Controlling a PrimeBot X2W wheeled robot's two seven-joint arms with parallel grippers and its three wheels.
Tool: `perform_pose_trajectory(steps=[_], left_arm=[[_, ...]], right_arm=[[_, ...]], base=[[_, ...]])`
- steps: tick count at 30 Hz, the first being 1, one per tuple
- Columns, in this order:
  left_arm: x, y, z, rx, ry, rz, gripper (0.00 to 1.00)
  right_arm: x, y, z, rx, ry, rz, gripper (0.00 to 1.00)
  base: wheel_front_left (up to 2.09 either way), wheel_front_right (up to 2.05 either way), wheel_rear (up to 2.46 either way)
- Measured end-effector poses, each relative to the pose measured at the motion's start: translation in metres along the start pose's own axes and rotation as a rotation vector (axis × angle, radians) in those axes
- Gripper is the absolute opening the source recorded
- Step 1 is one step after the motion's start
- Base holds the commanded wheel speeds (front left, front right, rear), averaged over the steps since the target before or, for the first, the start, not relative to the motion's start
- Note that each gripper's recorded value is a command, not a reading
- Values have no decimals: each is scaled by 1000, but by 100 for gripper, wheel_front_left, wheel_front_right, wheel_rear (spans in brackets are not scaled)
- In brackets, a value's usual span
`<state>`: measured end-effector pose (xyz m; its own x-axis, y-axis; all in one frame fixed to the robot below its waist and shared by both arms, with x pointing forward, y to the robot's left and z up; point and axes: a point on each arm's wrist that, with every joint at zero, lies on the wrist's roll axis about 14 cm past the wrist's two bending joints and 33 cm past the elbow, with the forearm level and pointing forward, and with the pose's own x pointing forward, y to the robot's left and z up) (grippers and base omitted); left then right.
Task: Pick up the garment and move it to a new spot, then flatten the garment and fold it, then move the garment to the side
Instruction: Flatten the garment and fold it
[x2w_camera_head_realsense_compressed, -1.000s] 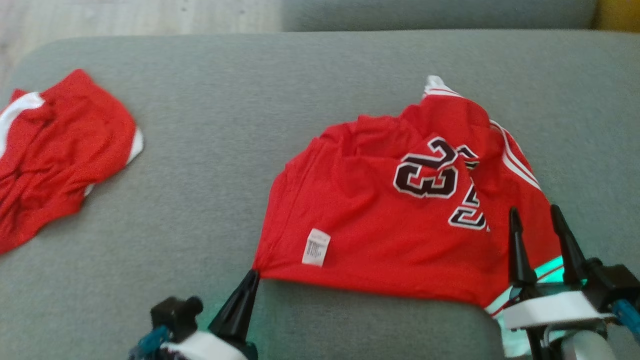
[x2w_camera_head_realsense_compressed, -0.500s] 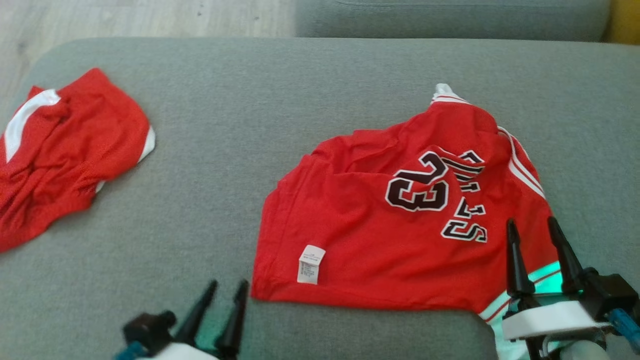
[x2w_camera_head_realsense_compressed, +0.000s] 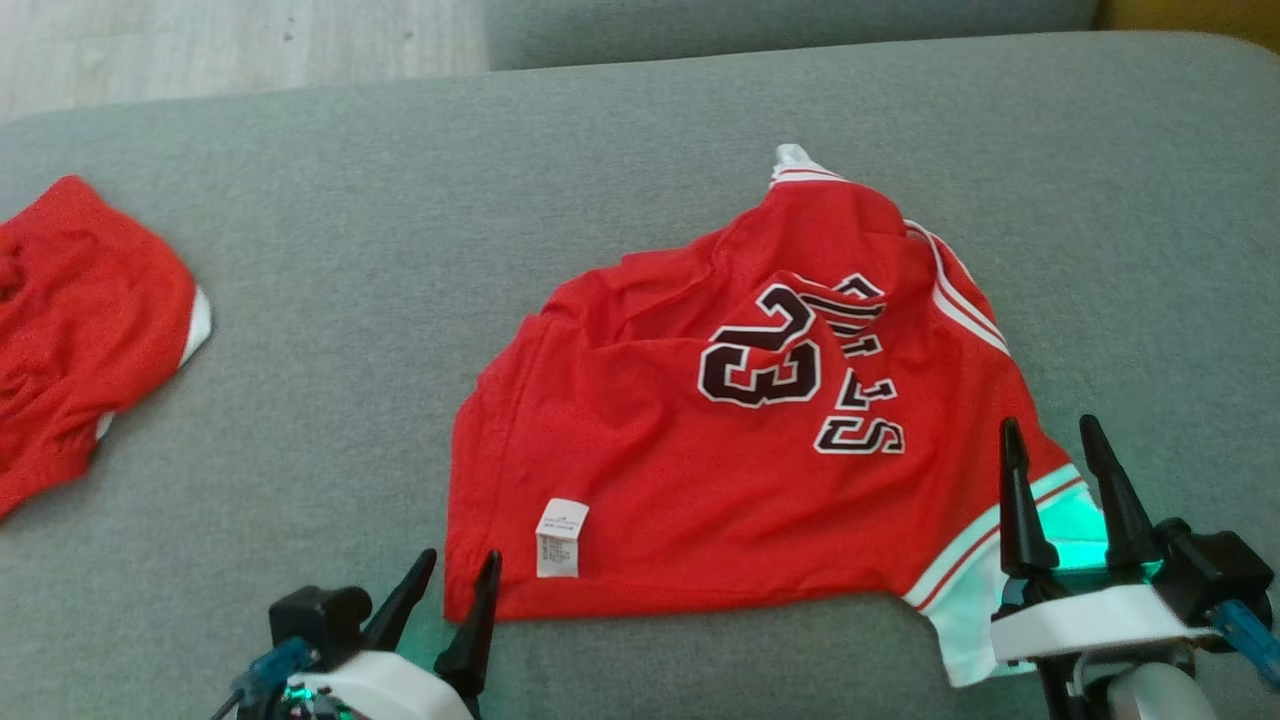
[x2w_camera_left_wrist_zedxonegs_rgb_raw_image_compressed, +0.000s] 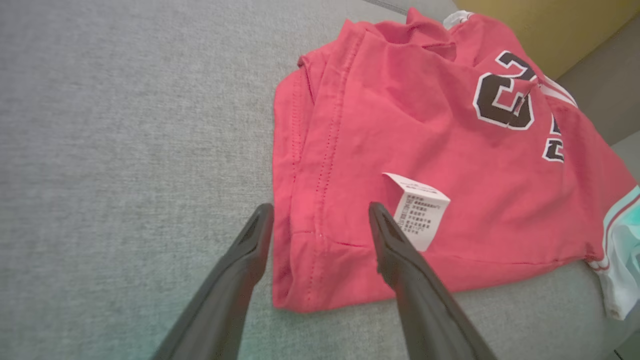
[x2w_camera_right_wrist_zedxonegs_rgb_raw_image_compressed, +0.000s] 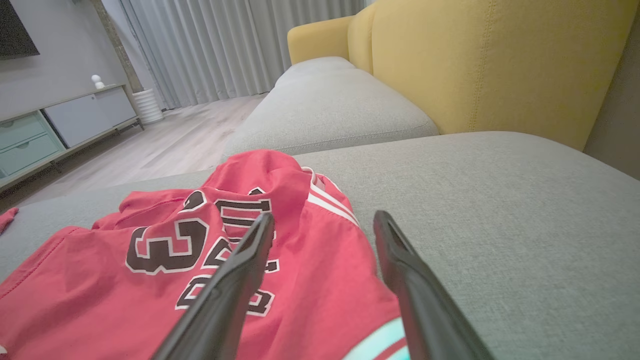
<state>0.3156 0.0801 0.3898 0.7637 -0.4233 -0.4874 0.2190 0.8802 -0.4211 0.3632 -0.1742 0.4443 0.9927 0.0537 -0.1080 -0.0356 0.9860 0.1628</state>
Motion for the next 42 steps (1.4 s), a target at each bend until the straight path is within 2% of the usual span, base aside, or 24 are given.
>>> perform_pose_trajectory(steps=[10, 28, 34, 38, 42], left_arm=[[0, 9, -10, 14, 67, 33, 100], [1, 2, -23, 15, 122, 4, 100], [2, -1, -23, 20, 120, -9, 78], [2, -1, -22, 22, 115, -11, 75], [2, -2, -20, 25, 109, -12, 83]], right_arm=[[-2, -6, 0, -1, 1, -20, 100], [3, -7, 0, -2, 1, -20, 100], [1, -9, 1, -2, -3, -27, 100], [0, -9, 2, -2, -5, -28, 100], [-1, -9, 3, -2, -8, -28, 100]], base=[[0, 0, 0], [0, 0, 0], [0, 0, 0], [0, 0, 0], [0, 0, 0]])
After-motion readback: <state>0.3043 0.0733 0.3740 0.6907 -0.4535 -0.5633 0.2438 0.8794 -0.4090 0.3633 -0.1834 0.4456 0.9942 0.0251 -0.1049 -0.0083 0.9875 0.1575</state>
